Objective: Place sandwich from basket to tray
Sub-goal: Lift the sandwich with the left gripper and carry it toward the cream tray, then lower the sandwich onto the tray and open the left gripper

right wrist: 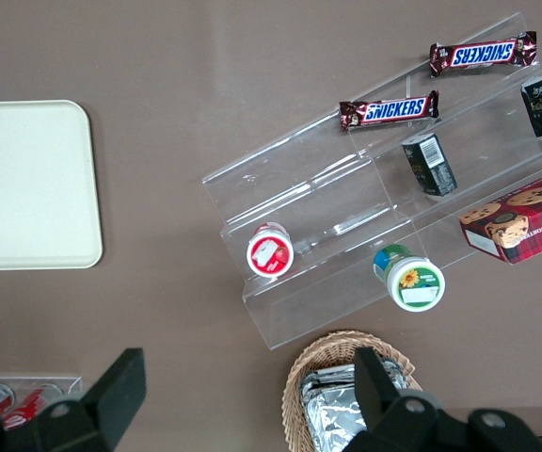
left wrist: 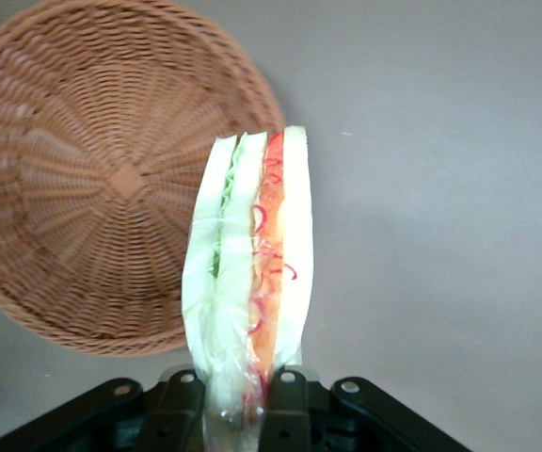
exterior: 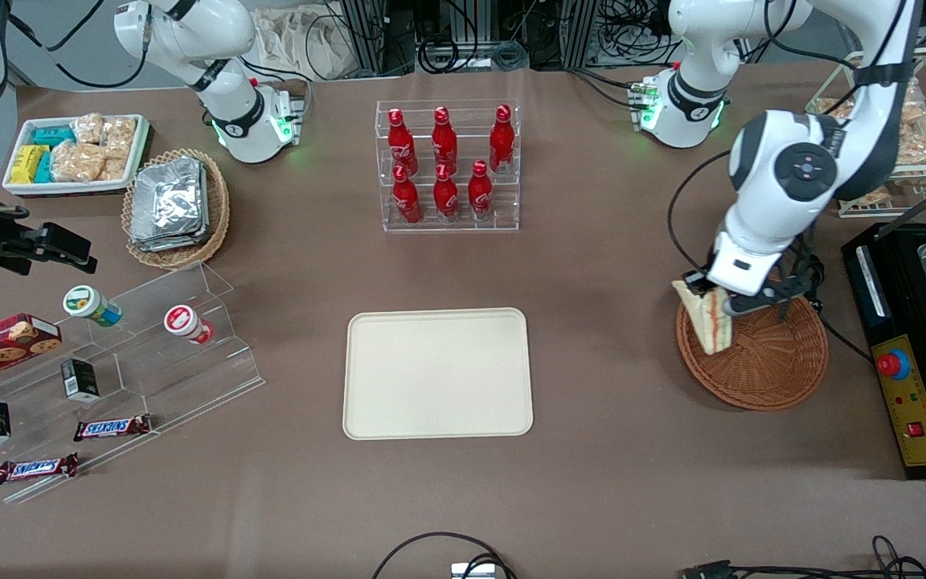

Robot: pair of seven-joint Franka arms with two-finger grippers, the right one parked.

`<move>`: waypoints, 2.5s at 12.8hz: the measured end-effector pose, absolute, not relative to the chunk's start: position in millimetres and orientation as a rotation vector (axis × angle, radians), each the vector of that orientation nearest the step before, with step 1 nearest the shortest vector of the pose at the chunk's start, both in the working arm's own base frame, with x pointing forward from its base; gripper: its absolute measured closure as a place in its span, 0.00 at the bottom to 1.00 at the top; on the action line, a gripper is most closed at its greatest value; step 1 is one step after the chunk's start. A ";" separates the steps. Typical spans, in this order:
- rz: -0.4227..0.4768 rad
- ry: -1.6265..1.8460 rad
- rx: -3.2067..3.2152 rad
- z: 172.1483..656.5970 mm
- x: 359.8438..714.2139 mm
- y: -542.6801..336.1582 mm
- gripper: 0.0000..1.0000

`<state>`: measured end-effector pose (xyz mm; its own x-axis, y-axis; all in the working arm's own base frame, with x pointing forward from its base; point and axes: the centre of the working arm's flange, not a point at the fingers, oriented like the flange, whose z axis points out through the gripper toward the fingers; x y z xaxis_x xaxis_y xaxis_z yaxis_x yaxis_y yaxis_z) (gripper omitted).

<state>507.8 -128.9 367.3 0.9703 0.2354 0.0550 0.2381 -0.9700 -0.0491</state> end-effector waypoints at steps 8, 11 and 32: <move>-0.134 -0.129 -3.133 427.1 509.3 -261.0 0.79; -0.170 -0.097 -3.114 418.2 513.8 -301.4 0.79; 0.032 0.076 -3.108 232.4 539.9 -454.3 0.75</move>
